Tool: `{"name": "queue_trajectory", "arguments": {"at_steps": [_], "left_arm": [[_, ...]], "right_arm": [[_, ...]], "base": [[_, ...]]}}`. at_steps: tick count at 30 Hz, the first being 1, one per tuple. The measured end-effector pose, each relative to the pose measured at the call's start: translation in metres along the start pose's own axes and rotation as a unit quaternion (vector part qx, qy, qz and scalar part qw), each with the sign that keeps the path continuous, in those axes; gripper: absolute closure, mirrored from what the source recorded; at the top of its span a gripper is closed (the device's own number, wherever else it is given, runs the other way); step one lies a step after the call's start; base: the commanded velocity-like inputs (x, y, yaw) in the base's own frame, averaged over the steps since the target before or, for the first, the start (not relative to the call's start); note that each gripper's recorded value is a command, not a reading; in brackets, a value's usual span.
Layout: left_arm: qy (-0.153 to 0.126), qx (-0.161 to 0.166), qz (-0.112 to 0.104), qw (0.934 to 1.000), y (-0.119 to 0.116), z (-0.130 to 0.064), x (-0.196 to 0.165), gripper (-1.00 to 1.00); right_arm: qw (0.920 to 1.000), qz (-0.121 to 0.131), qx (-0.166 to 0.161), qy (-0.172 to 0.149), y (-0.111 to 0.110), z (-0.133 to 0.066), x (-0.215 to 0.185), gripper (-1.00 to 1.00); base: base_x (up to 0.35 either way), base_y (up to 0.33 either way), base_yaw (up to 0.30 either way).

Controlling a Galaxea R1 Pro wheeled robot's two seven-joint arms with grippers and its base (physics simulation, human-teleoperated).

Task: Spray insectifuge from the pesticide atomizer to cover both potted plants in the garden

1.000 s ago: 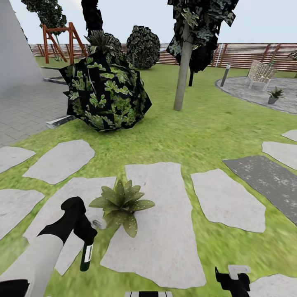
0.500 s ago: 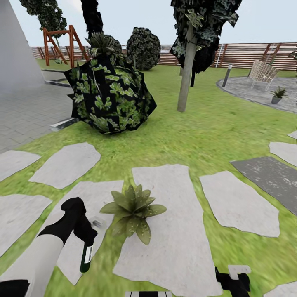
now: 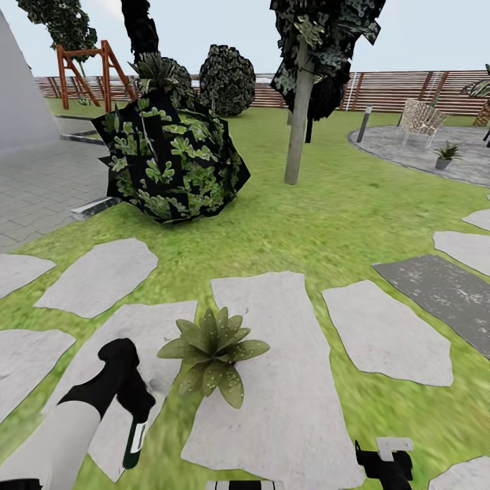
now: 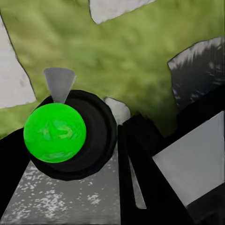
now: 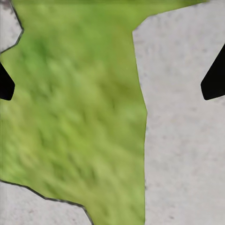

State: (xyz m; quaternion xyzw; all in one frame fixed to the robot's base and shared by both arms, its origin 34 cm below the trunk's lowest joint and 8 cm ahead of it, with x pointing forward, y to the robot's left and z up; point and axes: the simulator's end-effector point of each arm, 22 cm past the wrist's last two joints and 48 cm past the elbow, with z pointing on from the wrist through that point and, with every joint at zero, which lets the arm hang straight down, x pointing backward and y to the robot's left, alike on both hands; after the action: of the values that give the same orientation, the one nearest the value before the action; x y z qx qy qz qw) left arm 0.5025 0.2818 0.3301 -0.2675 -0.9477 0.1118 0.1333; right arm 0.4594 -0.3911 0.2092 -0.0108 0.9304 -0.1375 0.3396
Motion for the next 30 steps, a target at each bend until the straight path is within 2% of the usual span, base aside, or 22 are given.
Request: {"name": "queue_trajectory", "arguments": {"at_steps": [2,5,7,11,15,21,25,28,29,30], "left_arm": [[0.012,0.004,0.017,0.9998,0.000,0.014,0.019,1.00],[0.014,0.006,0.023,0.9996,-0.001,0.019,0.023,1.00],[0.010,0.008,0.028,0.9995,-0.005,0.018,0.018,1.00],[-0.008,0.021,0.046,0.9987,-0.032,0.016,-0.010,1.00],[-0.014,0.014,0.040,0.9990,-0.023,0.006,-0.014,1.00],[0.004,-0.008,0.007,0.9999,0.025,-0.001,0.026,1.00],[0.004,-0.008,0.009,0.9999,0.022,-0.001,0.024,1.00],[-0.005,0.004,0.009,0.9999,0.020,-0.013,0.015,1.00],[-0.017,0.010,0.011,0.9997,0.022,-0.031,0.003,1.00],[-0.028,-0.010,0.011,0.9995,0.037,-0.052,-0.007,1.00]], "right_arm": [[1.0000,0.000,0.000,0.000,0.000,0.000,0.000,-1.00],[1.0000,0.000,0.000,0.000,0.000,0.000,0.000,-1.00],[1.0000,0.000,0.000,0.000,0.000,0.000,0.000,-1.00],[1.0000,0.000,0.000,0.000,0.000,0.000,0.000,-1.00],[1.0000,0.000,0.000,0.000,-0.001,0.000,0.000,-1.00],[1.0000,0.000,0.001,0.000,-0.001,0.000,0.000,-1.00],[1.0000,-0.001,0.001,0.000,-0.001,0.000,0.000,-1.00],[1.0000,-0.001,0.001,0.000,-0.001,0.000,0.000,-1.00],[1.0000,-0.001,0.001,0.000,-0.001,0.000,0.000,-1.00],[1.0000,-0.001,0.001,0.000,-0.001,0.000,0.000,-1.00]], "base": [[0.000,0.000,0.000],[0.000,0.000,0.000],[0.000,0.000,0.000],[0.000,0.000,0.000],[0.000,0.000,0.000],[0.000,0.000,0.000],[0.000,0.000,0.000],[0.000,0.000,0.000],[0.000,0.000,0.000],[0.000,0.000,0.000]]}}
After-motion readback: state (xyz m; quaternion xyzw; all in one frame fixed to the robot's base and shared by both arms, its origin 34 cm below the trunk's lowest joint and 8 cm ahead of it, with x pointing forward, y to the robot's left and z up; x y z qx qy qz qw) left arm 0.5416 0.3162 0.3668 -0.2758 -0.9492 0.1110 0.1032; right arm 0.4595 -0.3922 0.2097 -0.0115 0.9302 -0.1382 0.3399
